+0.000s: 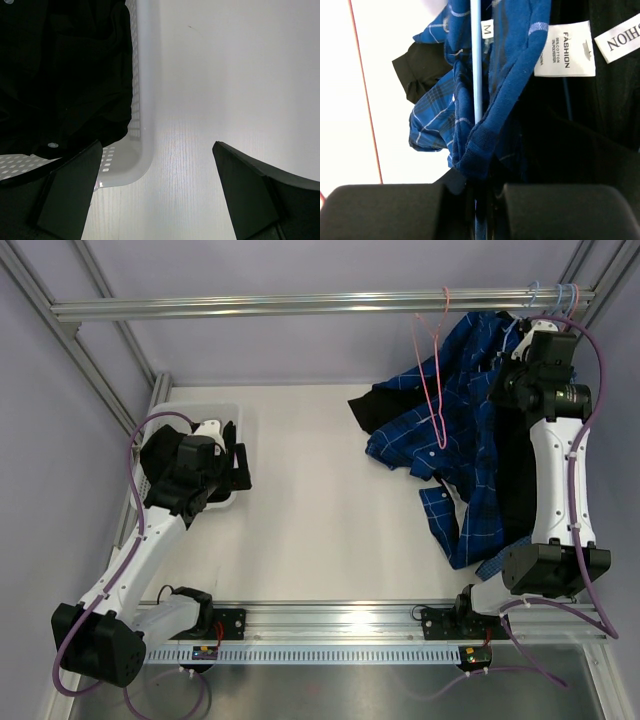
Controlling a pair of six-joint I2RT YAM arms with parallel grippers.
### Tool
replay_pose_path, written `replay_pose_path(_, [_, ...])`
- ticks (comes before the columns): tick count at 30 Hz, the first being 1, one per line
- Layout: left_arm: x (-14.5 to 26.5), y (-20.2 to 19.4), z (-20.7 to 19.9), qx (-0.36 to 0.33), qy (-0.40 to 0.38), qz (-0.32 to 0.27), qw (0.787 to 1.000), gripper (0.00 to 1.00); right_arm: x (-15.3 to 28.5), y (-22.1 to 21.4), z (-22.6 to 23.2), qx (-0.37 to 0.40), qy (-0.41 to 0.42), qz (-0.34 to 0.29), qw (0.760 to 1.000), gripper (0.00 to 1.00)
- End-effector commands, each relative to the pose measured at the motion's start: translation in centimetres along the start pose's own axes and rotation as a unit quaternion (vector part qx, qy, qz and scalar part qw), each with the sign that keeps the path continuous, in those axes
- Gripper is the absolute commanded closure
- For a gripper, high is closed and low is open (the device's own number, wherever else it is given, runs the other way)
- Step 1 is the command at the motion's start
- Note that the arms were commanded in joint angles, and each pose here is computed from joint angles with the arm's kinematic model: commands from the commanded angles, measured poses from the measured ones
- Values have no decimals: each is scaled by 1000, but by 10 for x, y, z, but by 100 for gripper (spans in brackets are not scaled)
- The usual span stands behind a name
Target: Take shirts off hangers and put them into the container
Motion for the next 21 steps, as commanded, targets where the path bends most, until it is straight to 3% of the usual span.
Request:
replay_pose_path(1, [1,7,-5,8,-19,-23,1000,1,36,33,9,16,27,-89,996,100])
replay_pose_path(11, [2,9,-8,10,-32,-19,999,1,102,36,16,18,46,-149,988,100])
replay_pose_path(21, [28,29,-24,21,-72,-7,997,1,122,-52,18,-24,97,-70,993,100])
Point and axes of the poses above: each gripper's point midway between its finger pads, its own x axis back along the fingers, its own z axis along the line the jaws close on, y = z × x, the point moved 10 cm from there along x, back along the fingers, and after that the axes turned 1 degree about x, right-handed, at the moved point
